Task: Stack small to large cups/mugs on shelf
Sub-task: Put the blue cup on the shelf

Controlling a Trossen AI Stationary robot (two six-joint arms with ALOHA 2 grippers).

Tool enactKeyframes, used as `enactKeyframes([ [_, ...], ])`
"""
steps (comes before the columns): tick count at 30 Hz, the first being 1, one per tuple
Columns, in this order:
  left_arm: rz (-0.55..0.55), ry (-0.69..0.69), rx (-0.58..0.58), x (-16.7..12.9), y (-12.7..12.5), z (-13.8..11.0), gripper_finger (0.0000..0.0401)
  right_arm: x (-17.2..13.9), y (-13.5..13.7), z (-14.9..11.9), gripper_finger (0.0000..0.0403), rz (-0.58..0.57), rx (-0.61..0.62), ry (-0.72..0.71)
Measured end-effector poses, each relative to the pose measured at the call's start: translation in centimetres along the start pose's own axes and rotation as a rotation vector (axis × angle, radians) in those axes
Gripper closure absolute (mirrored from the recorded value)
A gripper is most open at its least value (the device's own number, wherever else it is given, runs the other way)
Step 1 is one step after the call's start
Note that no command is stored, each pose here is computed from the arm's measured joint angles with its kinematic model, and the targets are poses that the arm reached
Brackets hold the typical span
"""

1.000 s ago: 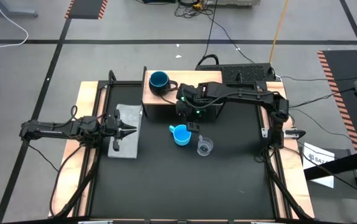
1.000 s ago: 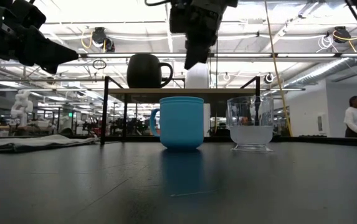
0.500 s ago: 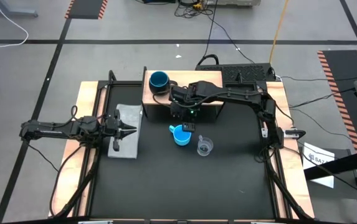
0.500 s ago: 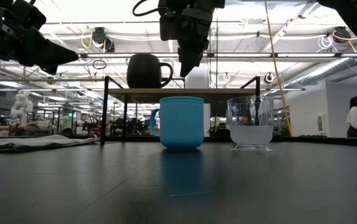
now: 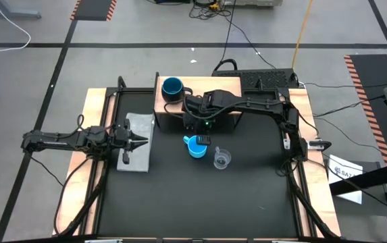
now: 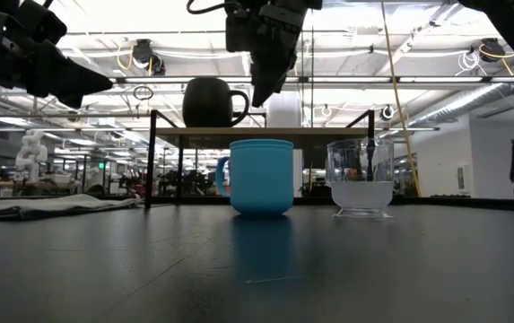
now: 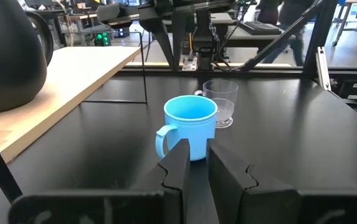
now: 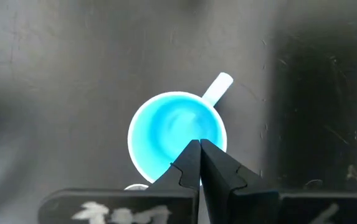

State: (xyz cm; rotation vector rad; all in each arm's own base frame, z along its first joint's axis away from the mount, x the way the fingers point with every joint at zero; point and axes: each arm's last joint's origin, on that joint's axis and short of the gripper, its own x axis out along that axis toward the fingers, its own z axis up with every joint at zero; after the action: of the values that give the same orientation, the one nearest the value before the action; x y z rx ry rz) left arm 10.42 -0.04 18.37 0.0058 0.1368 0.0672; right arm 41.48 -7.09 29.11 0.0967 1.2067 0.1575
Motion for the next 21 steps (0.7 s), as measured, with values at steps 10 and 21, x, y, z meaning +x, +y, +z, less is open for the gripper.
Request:
enactKeyframes([
  [10, -0.008, 0.001, -0.004, 0.00, -0.02, -0.01, 0.0345, 0.06, 0.25, 0.13, 0.0307, 0.001, -0.013, -0.008],
  [21, -0.010, 0.000, -0.004, 0.00, -0.03, 0.00, 0.0345, 0.07, 0.26, 0.11, 0.0195, 0.002, -0.005, -0.006],
])
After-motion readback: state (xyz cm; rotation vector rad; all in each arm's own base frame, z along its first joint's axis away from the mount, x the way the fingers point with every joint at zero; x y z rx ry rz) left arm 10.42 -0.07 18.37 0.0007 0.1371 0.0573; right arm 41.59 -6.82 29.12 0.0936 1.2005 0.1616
